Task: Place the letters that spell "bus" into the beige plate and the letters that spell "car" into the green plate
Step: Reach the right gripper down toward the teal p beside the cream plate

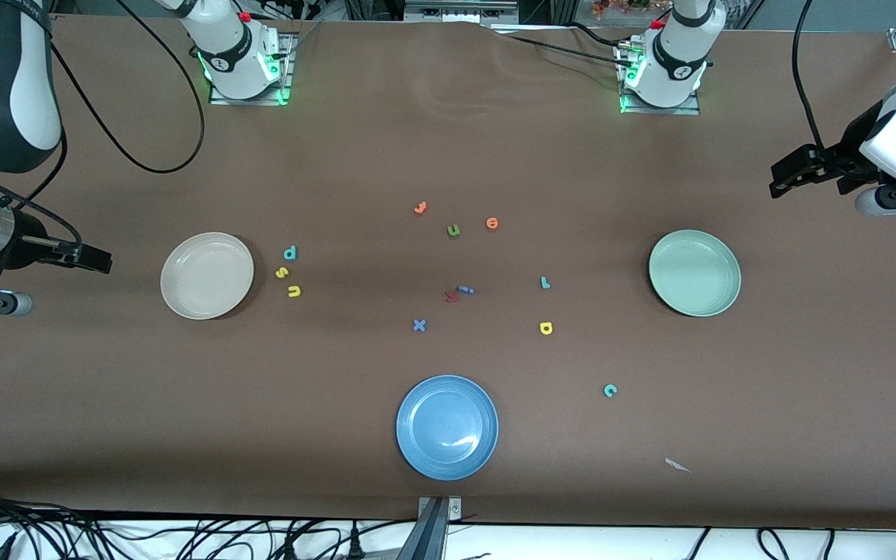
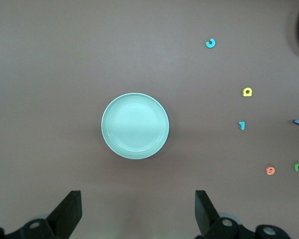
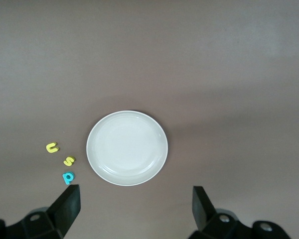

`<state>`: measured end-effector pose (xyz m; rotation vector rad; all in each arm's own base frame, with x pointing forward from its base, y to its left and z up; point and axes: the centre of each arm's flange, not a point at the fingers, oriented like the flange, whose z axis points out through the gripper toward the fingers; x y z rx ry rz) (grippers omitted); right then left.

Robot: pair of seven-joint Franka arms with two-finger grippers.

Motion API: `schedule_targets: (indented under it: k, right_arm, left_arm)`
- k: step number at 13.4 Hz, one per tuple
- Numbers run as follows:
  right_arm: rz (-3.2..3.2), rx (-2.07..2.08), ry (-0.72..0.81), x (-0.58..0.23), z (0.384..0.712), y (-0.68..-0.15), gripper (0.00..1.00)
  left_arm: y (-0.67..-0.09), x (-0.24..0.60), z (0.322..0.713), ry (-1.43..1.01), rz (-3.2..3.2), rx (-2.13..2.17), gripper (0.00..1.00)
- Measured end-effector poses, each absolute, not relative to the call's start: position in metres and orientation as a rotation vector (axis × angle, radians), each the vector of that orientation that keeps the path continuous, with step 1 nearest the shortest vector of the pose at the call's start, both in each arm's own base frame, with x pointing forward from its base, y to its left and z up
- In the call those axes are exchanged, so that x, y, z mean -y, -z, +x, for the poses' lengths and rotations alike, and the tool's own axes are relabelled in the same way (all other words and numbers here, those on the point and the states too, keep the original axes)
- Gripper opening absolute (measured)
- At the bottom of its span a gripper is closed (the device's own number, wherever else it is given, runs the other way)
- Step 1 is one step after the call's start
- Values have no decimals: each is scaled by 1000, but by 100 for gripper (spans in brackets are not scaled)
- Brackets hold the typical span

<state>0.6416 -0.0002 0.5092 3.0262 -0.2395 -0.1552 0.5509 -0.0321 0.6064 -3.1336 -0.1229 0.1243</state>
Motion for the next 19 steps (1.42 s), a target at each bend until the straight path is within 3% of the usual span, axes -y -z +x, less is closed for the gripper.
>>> schedule_targets:
  k: [8, 13, 19]
  right_arm:
    - [3066, 493, 124, -77, 653, -483, 100]
    - [3012, 671, 145, -151, 656, -413, 99]
    - [3018, 719, 188, -210, 617, -321, 95]
  left_arm:
    - [-606, 32, 551, -124, -3134, 123, 100]
    - [-607, 35, 551, -122, -3134, 114, 100]
    - [-608, 52, 550, -117, -3145, 64, 100]
